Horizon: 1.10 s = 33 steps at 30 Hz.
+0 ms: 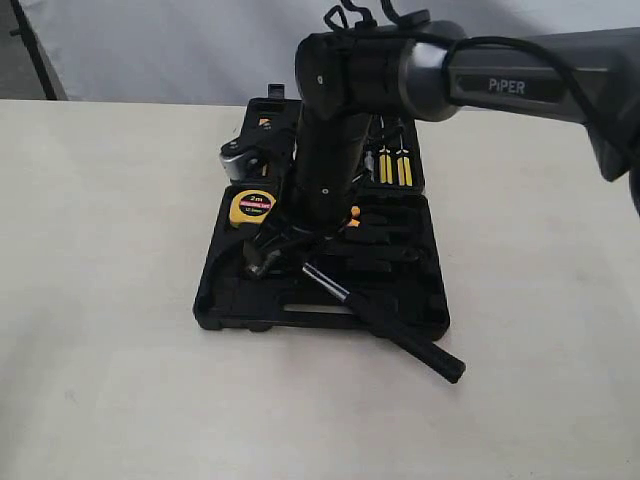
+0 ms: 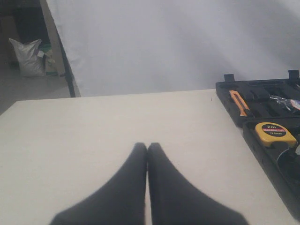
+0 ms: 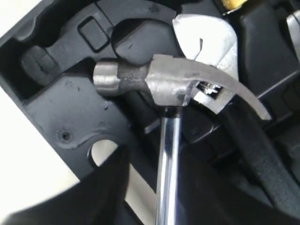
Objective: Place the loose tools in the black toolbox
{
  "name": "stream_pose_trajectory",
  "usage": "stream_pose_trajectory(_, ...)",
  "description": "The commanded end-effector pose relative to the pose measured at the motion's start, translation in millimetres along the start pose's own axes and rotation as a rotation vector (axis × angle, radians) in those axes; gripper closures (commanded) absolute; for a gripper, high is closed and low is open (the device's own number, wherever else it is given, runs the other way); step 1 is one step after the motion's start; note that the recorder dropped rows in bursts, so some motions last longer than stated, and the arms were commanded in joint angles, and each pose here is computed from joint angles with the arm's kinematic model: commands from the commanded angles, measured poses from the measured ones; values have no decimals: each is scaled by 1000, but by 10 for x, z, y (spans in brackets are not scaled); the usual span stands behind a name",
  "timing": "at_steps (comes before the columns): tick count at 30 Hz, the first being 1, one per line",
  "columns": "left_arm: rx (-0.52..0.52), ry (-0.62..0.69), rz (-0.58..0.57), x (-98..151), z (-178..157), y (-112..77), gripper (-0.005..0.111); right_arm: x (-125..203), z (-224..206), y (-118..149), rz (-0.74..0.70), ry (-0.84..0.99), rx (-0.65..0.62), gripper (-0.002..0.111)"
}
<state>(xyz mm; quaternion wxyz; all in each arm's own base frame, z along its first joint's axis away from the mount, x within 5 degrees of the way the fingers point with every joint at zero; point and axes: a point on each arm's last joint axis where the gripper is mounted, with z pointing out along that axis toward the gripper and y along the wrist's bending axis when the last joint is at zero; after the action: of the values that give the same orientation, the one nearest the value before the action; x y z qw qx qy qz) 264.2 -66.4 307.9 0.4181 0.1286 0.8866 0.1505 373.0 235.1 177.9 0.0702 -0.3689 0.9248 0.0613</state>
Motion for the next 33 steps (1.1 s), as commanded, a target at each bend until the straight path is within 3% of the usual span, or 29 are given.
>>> stream_pose_trajectory(1,14,-7,-22,15,-8,-3,105,-11,91,-48,-2,-7,33,63)
stream_pose_trajectory(7,14,-7,-22,15,-8,-3,105,10,283,-74,-9,39,35,67)
stream_pose_trajectory(9,14,-7,-22,15,-8,-3,105,16,302,-88,-19,47,48,79)
stream_pose_trajectory(11,14,-7,-22,15,-8,-3,105,15,254,-89,-26,41,55,102)
stream_pose_trajectory(12,14,-7,-22,15,-8,-3,105,2,202,-84,-30,30,55,108)
stream_pose_trajectory(16,14,-7,-22,15,-8,-3,105,-102,-162,-66,-99,-64,76,108)
stream_pose_trajectory(21,14,-7,-22,15,-8,-3,105,-195,-528,-10,-396,-155,82,108)
stream_pose_trajectory(24,14,-7,-22,15,-8,-3,105,-161,-429,72,-632,-111,-25,108)
stream_pose_trajectory(26,14,-7,-22,15,-8,-3,105,-136,-313,141,-716,-87,-124,108)
stream_pose_trajectory(28,14,-7,-22,15,-8,-3,105,-122,-201,179,-761,-66,-181,108)
stream_pose_trajectory(33,14,-7,-22,15,-8,-3,105,-156,11,219,-726,-47,-184,108)
